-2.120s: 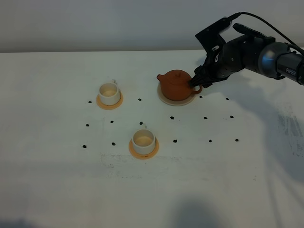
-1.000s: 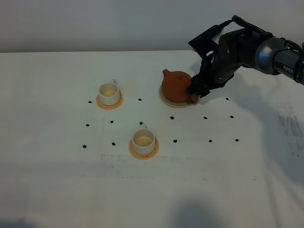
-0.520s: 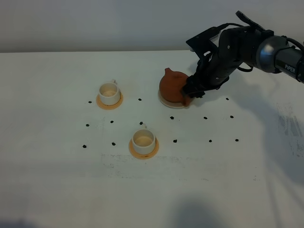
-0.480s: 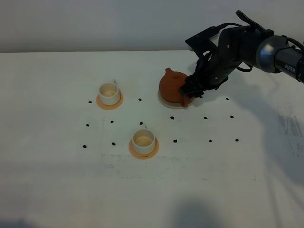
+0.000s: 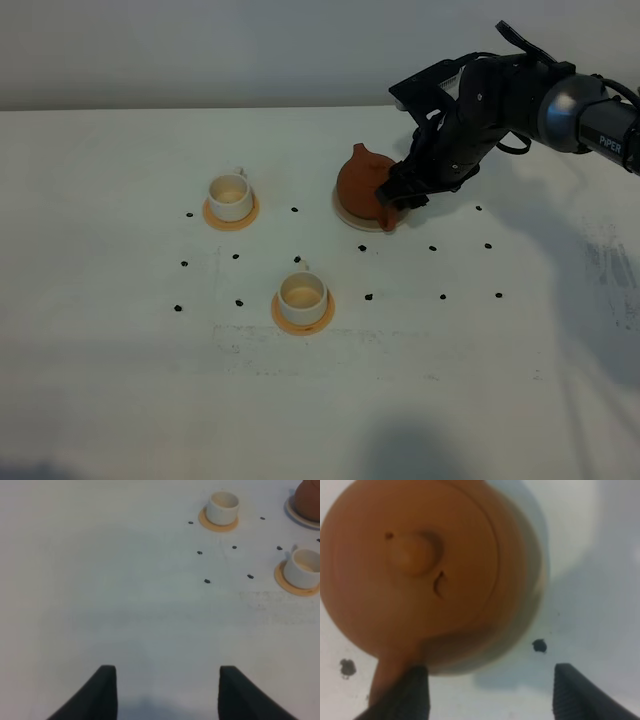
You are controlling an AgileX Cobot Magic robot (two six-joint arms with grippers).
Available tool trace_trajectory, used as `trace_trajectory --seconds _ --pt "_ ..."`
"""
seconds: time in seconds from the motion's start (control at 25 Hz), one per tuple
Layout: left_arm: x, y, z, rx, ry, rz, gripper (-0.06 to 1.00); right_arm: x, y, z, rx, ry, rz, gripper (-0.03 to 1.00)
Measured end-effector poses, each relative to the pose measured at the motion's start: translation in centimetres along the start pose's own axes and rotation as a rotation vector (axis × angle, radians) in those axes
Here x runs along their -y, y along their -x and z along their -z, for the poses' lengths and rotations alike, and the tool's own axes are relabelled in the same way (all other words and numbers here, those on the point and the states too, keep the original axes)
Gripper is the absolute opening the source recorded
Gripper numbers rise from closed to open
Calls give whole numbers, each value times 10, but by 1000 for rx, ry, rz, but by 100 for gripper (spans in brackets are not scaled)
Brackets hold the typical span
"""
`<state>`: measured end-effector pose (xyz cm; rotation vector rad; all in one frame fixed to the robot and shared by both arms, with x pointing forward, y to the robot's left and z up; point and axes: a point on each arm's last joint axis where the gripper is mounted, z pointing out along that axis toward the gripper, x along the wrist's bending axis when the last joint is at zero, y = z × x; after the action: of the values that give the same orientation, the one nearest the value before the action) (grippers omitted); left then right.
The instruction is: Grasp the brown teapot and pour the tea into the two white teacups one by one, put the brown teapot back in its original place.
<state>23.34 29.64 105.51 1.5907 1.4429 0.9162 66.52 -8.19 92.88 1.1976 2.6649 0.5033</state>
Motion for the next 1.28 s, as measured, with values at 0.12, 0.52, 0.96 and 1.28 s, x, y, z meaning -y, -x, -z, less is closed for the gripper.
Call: trace_trajectory --seconds 0.12,0.52,0.96,1.28 --pt "0 0 0 0 0 0 47 3 2 0 -8 -24 -17 52" --pt "0 0 0 0 0 0 47 -1 17 51 38 15 -196 52" --pt "0 0 0 0 0 0 47 -20 -2 54 -49 -35 -224 51" --pt "0 0 0 0 0 0 47 -21 -11 26 -67 -105 -201 48"
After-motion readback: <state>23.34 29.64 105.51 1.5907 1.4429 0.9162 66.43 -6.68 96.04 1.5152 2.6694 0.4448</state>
